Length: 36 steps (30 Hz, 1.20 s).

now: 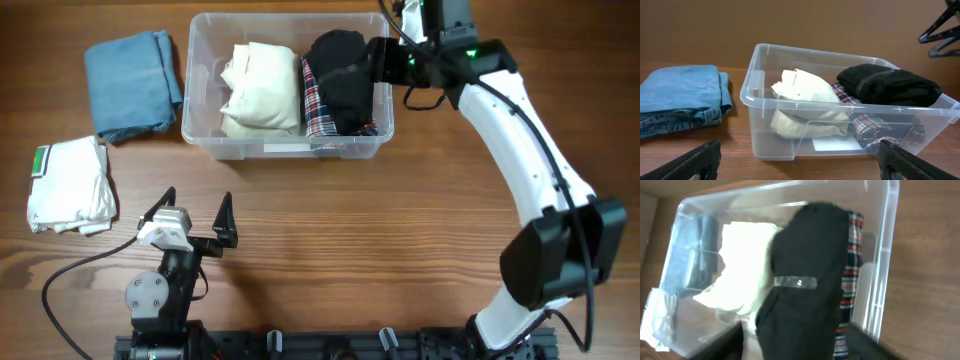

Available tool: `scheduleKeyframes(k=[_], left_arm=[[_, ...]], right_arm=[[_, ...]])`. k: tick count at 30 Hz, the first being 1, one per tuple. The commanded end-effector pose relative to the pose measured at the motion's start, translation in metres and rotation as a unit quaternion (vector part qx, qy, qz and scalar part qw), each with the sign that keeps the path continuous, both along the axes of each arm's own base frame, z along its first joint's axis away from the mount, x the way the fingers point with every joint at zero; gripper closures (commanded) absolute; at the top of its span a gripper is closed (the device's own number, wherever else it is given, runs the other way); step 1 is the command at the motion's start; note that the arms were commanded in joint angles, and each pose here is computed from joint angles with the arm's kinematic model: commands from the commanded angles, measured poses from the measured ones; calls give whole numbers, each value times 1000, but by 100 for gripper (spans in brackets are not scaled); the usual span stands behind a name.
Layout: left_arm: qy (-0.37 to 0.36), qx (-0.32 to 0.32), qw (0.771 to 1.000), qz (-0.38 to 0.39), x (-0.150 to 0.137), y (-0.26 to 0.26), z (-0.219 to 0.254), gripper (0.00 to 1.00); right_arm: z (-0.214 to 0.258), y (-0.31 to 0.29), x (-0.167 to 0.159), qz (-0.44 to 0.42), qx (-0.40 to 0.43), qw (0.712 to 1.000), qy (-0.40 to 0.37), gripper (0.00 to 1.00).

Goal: Pack container
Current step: 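Lay the black garment on top of the plaid shirt in the bin, then move the left gripper to the light-blue denim and grasp it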

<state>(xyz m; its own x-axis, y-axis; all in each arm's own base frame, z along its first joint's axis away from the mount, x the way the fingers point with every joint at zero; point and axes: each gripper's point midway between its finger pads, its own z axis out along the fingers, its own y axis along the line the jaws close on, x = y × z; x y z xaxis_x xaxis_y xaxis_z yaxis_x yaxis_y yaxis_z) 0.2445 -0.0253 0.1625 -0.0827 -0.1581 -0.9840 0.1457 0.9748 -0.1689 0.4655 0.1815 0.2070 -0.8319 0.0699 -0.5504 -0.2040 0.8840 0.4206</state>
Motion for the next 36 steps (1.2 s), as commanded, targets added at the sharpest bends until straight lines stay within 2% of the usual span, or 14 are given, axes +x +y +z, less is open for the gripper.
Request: scheduleKeyframes(k=[1,4,12,14,18,19,21,22,23,25,28,30,33,36], left_arm=[[1,-3,1000,-1,0,0,-2,0],[1,-3,1000,-1,0,0,-2,0],[1,-3,1000,-1,0,0,-2,0],[1,-3,1000,-1,0,0,-2,0],[1,-3,1000,-1,0,0,-2,0],[1,-3,1000,-1,0,0,-2,0],[1,-3,1000,-1,0,0,-2,0],[1,-3,1000,-1,0,0,-2,0],[1,-3,1000,-1,0,0,-2,0],[1,-3,1000,-1,0,0,-2,0],[1,-3,1000,-1,0,0,-2,0],[0,-3,1000,-1,0,0,-2,0],[0,-3,1000,-1,0,0,-2,0],[0,-5,1000,-3,0,-1,-1,0]], right_arm=[[15,20,-8,42,-25,998,-35,75],[3,31,-9,31,-77,996,-43,96],[-119,16,0,-8,-194,979,61,96],[-133,15,-2,-6,-200,977,74,96],[-92,21,7,-10,-177,984,34,96],[-56,24,9,-12,-160,987,5,95],[-10,17,12,-49,-124,991,-24,85],[22,4,12,-85,-91,991,-42,73],[43,-9,12,-102,-73,991,-55,68],[74,-58,11,-146,-66,984,-75,52],[69,-157,7,-241,-83,966,-36,16],[49,-223,-1,-307,-92,947,2,0],[32,-291,-17,-376,-94,921,35,0],[22,-322,-25,-412,-89,905,53,0]])
